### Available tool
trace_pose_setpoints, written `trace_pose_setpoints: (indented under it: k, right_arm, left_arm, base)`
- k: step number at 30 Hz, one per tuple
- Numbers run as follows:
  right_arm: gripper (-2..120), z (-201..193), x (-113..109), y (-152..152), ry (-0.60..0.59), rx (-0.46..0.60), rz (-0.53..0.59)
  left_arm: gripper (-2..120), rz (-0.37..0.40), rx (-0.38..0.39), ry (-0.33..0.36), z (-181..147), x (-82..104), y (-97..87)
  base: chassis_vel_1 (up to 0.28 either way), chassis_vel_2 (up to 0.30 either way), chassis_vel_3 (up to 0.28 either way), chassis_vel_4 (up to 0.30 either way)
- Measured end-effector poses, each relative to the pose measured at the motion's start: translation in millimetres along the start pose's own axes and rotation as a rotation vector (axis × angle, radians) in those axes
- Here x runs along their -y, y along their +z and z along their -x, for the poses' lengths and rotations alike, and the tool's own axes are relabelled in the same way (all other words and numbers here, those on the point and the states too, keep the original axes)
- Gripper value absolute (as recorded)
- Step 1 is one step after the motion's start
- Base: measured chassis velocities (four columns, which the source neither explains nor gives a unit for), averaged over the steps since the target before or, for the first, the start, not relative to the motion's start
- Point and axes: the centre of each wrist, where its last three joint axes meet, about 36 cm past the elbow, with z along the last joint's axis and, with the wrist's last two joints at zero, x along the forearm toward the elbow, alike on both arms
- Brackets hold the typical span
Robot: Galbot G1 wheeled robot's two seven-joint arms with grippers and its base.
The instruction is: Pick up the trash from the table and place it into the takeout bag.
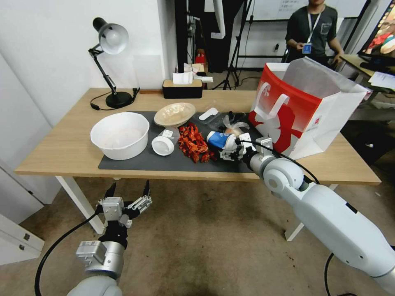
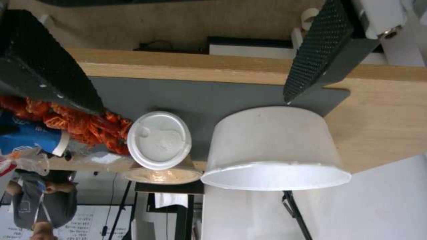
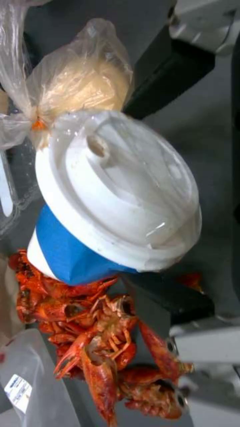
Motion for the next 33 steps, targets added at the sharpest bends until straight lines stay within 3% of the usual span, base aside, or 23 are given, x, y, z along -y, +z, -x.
trace_pose_setpoints:
  k: [6, 21, 33]
  right_arm:
    - [69, -2, 1, 2, 0.001, -0.002, 0.006]
    - [69, -18, 6, -8, 0.022, 0.064, 0.020]
    - [69, -69, 7, -62, 0.036, 0.336, -0.024]
  left_arm:
    - [100, 0.001, 0.000, -0.002, 0, 0.3, 0.1]
    - [100, 0.005, 0.005, 0.005, 0, 1.1, -1.2]
    - [100, 0.003, 0.014, 0.013, 3, -2.2, -3.4]
  base:
    - [0.000, 0.000, 0.000, 0.000]
    - [0.000, 0.000, 0.000, 0.000]
    - [0.000, 0.000, 0.000, 0.000]
